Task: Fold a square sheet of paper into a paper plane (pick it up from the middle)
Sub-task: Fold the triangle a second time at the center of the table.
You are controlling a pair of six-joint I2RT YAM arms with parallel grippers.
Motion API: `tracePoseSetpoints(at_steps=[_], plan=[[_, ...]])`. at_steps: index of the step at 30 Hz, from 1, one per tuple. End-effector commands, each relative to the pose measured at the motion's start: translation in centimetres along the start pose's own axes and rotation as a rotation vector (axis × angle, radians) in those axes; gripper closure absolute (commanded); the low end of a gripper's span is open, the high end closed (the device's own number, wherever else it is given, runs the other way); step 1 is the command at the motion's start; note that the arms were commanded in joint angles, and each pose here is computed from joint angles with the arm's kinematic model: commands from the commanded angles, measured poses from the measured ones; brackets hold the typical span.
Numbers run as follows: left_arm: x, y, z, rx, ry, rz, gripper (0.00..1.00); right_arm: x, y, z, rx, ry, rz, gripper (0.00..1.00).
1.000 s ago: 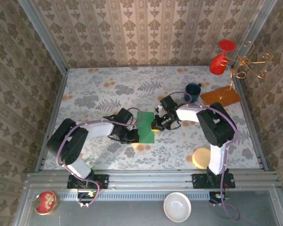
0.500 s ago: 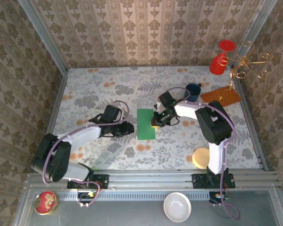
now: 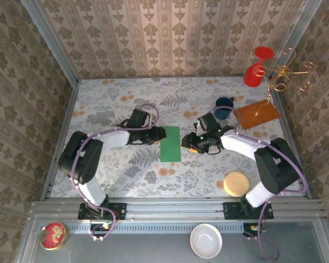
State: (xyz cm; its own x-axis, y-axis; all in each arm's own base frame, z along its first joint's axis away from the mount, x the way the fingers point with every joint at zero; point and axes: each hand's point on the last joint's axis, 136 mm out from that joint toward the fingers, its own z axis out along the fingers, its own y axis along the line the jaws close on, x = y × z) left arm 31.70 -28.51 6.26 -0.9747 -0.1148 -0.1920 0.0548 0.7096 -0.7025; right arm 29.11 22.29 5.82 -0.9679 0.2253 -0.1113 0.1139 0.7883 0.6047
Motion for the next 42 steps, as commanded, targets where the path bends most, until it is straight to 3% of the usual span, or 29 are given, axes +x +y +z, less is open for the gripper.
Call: tracePoseSetpoints(at_steps=[1, 8, 21, 42], plan=[[-0.8, 0.4, 1.1, -0.011, 0.020, -0.008, 0.59, -0.3, -1.1, 0.1, 0.019, -0.041, 0.090, 0.49], [-1.7, 2.9, 2.1, -0.121, -0.041, -0.108, 0.58, 1.3, -1.6, 0.9, 0.012, 0.024, 0.131, 0.49], [1.8, 7.6, 2.7, -0.307, 0.040, -0.263, 0.59, 3.5, -0.5, 2.9, -0.043, 0.152, 0.135, 0.52], [2.2, 8.1, 2.7, -0.333, 0.062, -0.254, 0.59, 3.4, 0.9, 4.6, -0.130, 0.158, 0.140, 0.74]])
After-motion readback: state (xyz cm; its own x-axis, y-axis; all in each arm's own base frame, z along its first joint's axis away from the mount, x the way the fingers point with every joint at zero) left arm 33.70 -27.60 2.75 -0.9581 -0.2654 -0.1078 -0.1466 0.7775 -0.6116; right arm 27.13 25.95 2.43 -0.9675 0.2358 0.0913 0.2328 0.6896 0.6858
